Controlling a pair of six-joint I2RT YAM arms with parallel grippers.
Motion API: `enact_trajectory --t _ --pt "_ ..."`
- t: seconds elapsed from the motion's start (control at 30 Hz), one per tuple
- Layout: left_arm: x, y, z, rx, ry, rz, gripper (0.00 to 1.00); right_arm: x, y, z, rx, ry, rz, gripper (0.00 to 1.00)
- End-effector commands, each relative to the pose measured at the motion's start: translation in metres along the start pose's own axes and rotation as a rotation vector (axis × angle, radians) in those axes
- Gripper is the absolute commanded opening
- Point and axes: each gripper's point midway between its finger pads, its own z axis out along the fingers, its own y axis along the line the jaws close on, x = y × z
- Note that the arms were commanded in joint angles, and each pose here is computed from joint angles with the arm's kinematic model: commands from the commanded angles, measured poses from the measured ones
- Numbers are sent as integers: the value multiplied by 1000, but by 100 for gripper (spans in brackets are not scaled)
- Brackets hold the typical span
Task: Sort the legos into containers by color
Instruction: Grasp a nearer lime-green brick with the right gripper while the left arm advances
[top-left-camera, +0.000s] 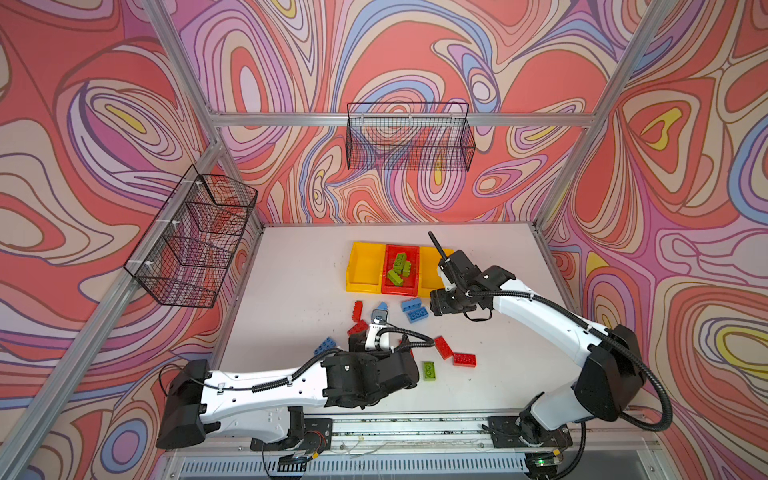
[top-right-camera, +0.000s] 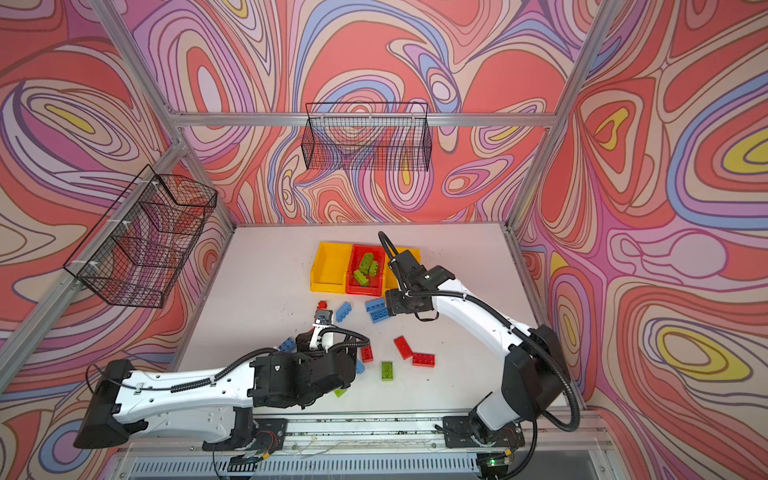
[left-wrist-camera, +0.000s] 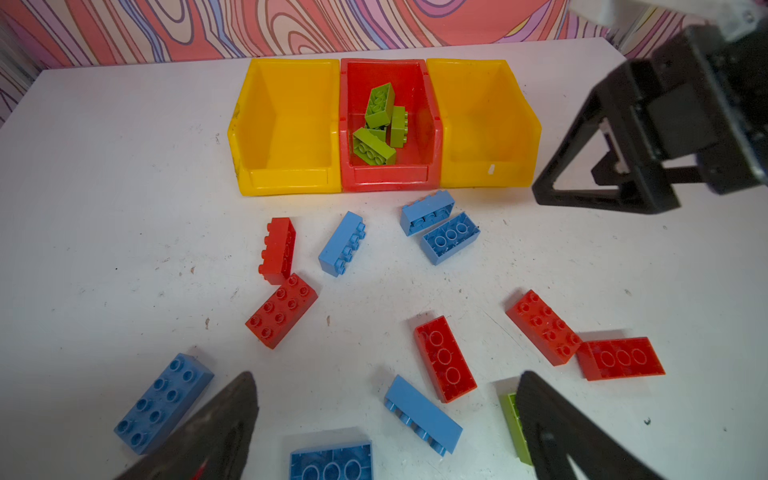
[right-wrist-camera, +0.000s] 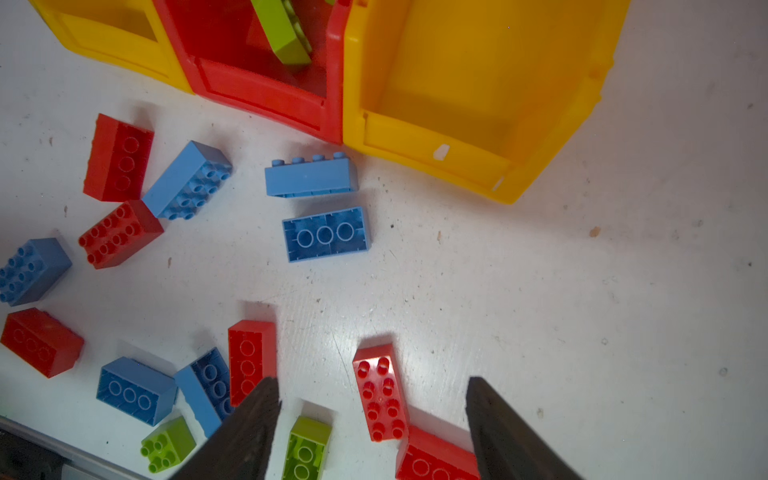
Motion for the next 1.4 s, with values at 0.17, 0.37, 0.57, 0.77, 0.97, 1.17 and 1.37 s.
enact_trajectory --t 0.17,0.37,0.57,0.77,0.97,1.17,1.37 --pt "4 48 -21 40 -15 -74 100 67 -14 -7 10 78 173 71" --pt "17 64 -27 73 28 -77 100 107 -1 -18 -34 68 269 67" --pt "30 61 -30 122 86 -102 100 132 23 -15 -53 68 271 67" --pt "34 64 -37 135 106 -96 100 153 55 16 -58 102 234 67" --pt "36 73 -42 140 110 -125 100 159 64 41 -17 123 207 67" --pt "34 80 -44 122 98 -122 100 164 62 66 53 152 178 64" --pt "29 85 -44 103 75 -115 100 159 62 84 127 156 133 45"
